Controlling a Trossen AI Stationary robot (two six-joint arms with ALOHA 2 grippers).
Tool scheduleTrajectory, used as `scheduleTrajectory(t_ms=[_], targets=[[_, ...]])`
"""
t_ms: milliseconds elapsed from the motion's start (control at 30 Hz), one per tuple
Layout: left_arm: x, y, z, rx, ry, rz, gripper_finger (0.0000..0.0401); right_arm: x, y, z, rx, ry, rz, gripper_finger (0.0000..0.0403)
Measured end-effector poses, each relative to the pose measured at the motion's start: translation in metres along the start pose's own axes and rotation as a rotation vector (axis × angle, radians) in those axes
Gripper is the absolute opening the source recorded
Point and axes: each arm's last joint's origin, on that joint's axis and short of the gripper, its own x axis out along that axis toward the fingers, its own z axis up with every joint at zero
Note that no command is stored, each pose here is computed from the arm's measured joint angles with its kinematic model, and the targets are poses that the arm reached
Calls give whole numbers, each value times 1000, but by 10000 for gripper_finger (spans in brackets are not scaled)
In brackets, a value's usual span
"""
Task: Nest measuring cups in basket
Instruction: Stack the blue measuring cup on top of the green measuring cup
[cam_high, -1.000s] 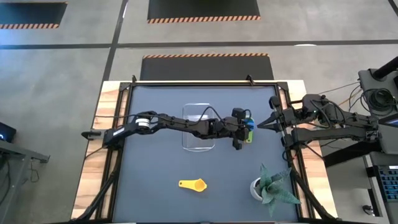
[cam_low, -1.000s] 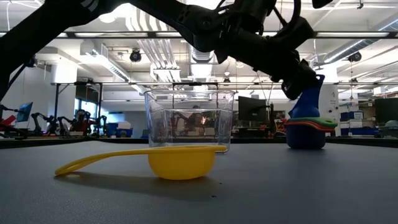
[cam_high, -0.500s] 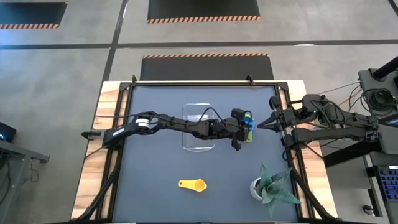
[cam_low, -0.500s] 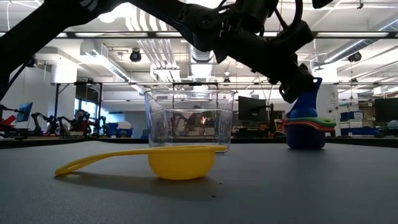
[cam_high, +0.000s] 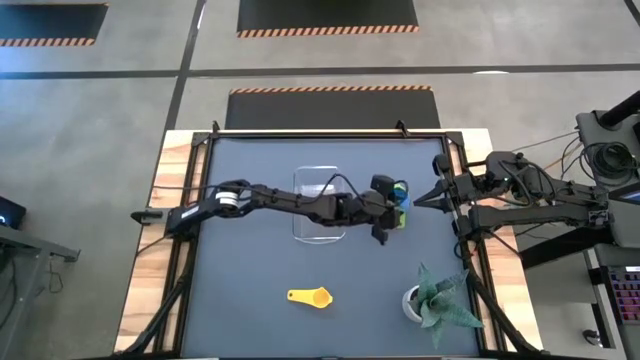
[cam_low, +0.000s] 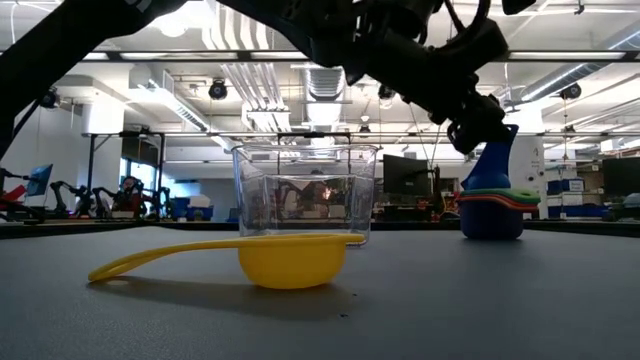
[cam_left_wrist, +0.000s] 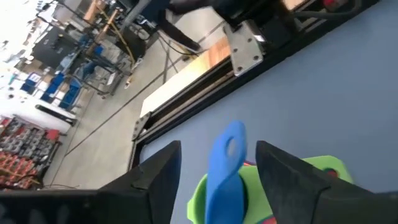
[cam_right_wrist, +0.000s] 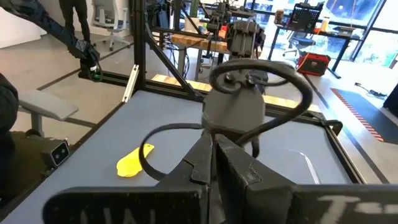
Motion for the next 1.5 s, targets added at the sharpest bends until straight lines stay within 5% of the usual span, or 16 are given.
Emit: scheduleTrajectory(t_ms=[467, 700, 900, 1300, 1500], targets=[[-8, 9, 23, 47, 10, -29, 182, 0, 0, 0, -2, 1, 0, 9], [-12, 16, 34, 122, 4, -30, 95, 0, 0, -3, 6, 28, 5, 9], [-4, 26, 18, 77, 30, -16, 7, 0, 1, -3, 3, 29, 5, 9], [0, 10, 6, 17, 9, -137, 1, 0, 0, -3, 3, 27, 5, 9], [0, 10, 3, 17, 35, -110, 0, 0, 0, -2, 3, 19, 3, 9]])
